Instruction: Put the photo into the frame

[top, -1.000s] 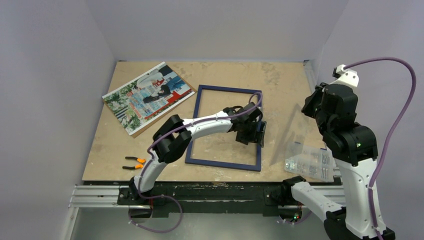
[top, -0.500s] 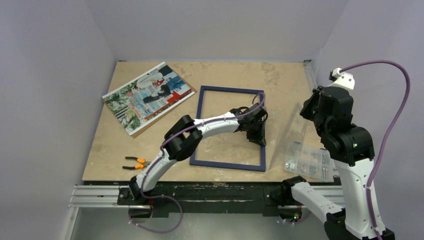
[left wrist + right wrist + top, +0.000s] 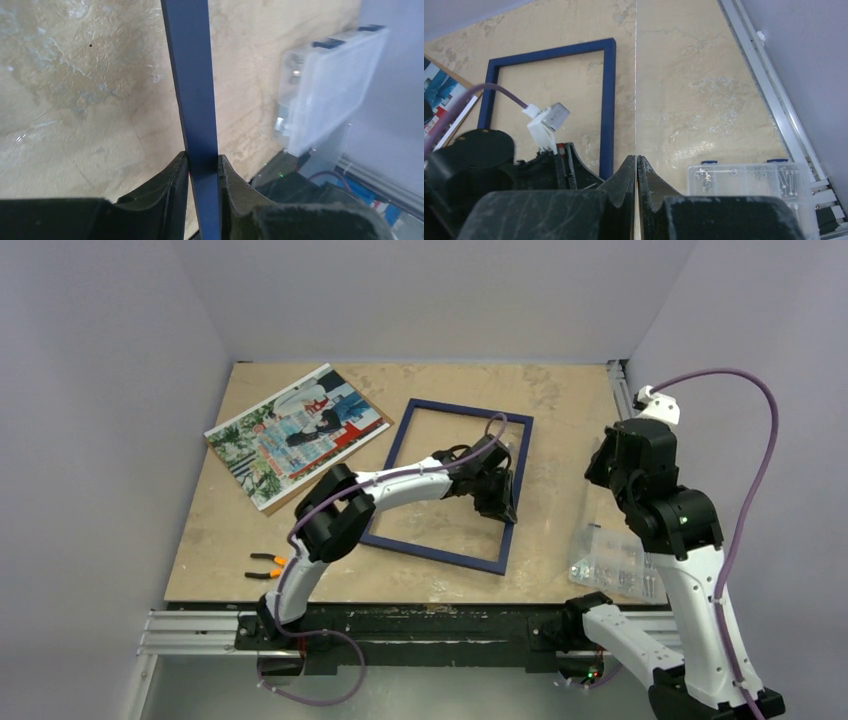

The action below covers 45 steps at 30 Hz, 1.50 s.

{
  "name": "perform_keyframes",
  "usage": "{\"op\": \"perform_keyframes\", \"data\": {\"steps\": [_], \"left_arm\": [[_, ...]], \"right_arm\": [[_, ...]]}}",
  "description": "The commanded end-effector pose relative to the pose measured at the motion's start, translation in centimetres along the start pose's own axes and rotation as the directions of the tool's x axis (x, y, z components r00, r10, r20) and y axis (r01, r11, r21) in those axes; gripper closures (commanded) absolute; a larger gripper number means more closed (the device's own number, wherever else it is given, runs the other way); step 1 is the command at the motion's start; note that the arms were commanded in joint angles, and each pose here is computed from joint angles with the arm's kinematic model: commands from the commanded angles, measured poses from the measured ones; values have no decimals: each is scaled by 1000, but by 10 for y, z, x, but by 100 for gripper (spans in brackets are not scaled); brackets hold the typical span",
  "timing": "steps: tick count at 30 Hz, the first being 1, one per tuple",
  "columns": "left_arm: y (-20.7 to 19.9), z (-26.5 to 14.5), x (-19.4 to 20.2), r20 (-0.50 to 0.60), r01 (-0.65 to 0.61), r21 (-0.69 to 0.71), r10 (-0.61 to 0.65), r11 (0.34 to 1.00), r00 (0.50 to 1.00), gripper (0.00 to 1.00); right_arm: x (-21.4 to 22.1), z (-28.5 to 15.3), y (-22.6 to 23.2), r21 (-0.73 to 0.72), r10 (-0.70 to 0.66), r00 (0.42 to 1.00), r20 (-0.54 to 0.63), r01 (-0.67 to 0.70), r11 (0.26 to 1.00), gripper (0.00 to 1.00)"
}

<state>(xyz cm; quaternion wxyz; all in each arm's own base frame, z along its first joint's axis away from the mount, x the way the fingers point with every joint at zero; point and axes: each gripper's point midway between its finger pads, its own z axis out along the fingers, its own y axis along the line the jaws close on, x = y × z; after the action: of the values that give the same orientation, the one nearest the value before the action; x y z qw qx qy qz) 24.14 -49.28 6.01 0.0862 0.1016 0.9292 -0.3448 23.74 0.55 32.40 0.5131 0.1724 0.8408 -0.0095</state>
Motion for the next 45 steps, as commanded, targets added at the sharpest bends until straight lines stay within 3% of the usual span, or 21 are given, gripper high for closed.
{"op": "perform_keyframes", "data": {"steps": [1, 11, 28, 42, 45], "left_arm": [[-61, -86, -36, 165, -131, 165, 103, 978, 981, 100], [-98, -166, -42, 236, -203, 293, 135, 934, 962, 100], [-148, -229, -21, 248, -292, 510, 187, 809, 951, 100], [-153, -231, 7, 136, -239, 644, 200, 727, 970, 100], [-151, -227, 9, 115, -223, 656, 197, 721, 974, 96]], "right_arm": [[-6, 8, 20, -89, 48, 998, 34, -45, 995, 100], [43, 38, 55, -224, 115, 988, -105, -136, 965, 100], [89, 63, 84, -362, 163, 970, -180, -220, 906, 100], [68, 29, 109, -580, 262, 959, -106, -274, 767, 100], [66, 20, 112, -610, 286, 952, -114, -294, 736, 100]]}}
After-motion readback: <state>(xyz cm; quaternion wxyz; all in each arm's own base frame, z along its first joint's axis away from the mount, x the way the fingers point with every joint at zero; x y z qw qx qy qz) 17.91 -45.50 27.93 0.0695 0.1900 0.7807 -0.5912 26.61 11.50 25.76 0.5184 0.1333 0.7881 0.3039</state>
